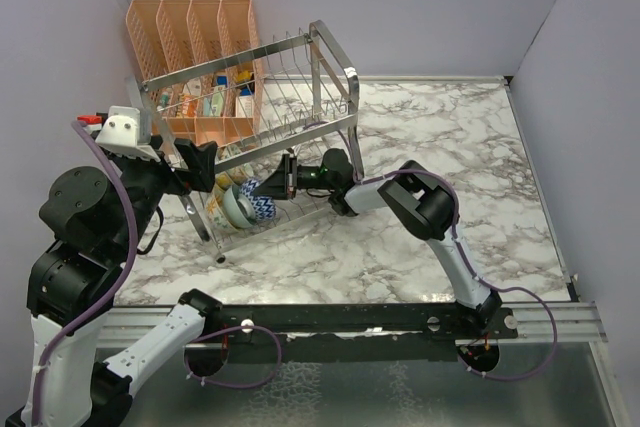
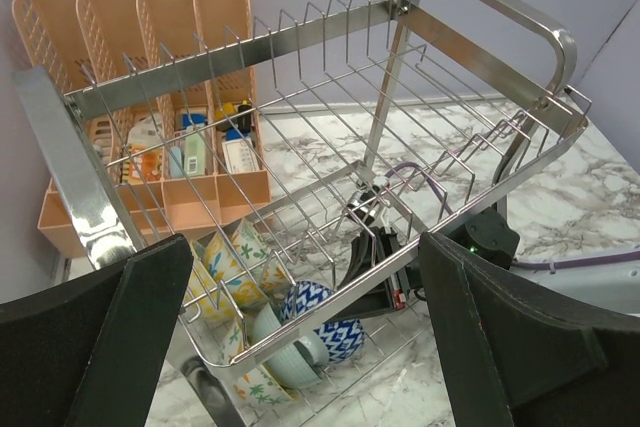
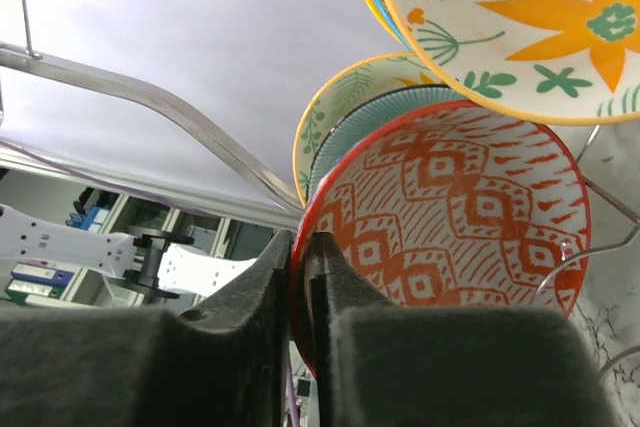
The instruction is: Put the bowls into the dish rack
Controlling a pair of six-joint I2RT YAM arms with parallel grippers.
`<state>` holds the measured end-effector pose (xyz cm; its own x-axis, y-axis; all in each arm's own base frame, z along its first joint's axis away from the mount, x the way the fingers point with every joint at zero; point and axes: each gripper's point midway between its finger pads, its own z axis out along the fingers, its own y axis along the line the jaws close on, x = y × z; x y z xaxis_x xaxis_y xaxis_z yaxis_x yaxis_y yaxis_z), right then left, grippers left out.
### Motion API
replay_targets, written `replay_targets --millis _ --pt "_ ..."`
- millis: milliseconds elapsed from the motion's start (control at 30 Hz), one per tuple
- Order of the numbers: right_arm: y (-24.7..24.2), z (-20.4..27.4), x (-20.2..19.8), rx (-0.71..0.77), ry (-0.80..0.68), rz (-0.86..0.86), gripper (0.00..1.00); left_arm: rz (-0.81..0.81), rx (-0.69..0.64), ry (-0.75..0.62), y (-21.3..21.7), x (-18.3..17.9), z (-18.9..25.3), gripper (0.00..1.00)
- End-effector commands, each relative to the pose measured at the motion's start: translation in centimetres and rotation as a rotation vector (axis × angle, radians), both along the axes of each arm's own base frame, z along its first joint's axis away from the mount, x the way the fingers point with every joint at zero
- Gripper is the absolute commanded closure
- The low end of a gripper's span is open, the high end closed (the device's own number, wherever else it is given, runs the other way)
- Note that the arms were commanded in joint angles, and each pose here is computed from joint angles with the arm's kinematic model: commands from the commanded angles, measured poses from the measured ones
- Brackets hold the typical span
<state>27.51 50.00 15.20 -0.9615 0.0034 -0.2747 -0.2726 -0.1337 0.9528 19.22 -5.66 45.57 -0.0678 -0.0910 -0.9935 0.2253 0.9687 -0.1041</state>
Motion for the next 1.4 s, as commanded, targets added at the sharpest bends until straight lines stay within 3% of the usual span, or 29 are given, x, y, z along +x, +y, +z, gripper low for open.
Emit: replay_targets --millis 0,67,233,867,1200,1367 --pt "-0.7 -1.2 0.9 -0.034 0.037 -0.041 0.77 0.017 0.005 -0.020 0.6 -0.4 0.6 0.01" --pt "-0.8 -0.6 0.7 -0.016 0.019 -0.030 0.62 0.018 0.004 -0.018 0.6 -0.4 0.6 0.01" --pt "-0.8 1.6 0.4 0.018 -0.038 -0.019 0.52 0.015 -0.002 -0.017 0.5 -0.4 0.7 0.01" --pt "-3.2 8.6 -3.9 0.114 -0.204 0.056 0.50 0.024 -0.004 0.002 0.3 0.2 0.0 0.01" --pt "-5.2 6.9 -11.2 -0.016 -0.227 0.193 0.50 0.008 -0.028 0.012 -0.3 0.6 -0.5 0.01" --pt "-7.1 3.7 -14.8 -0.198 -0.258 0.210 0.50 0.003 -0.042 0.017 -0.6 0.7 -0.6 0.01"
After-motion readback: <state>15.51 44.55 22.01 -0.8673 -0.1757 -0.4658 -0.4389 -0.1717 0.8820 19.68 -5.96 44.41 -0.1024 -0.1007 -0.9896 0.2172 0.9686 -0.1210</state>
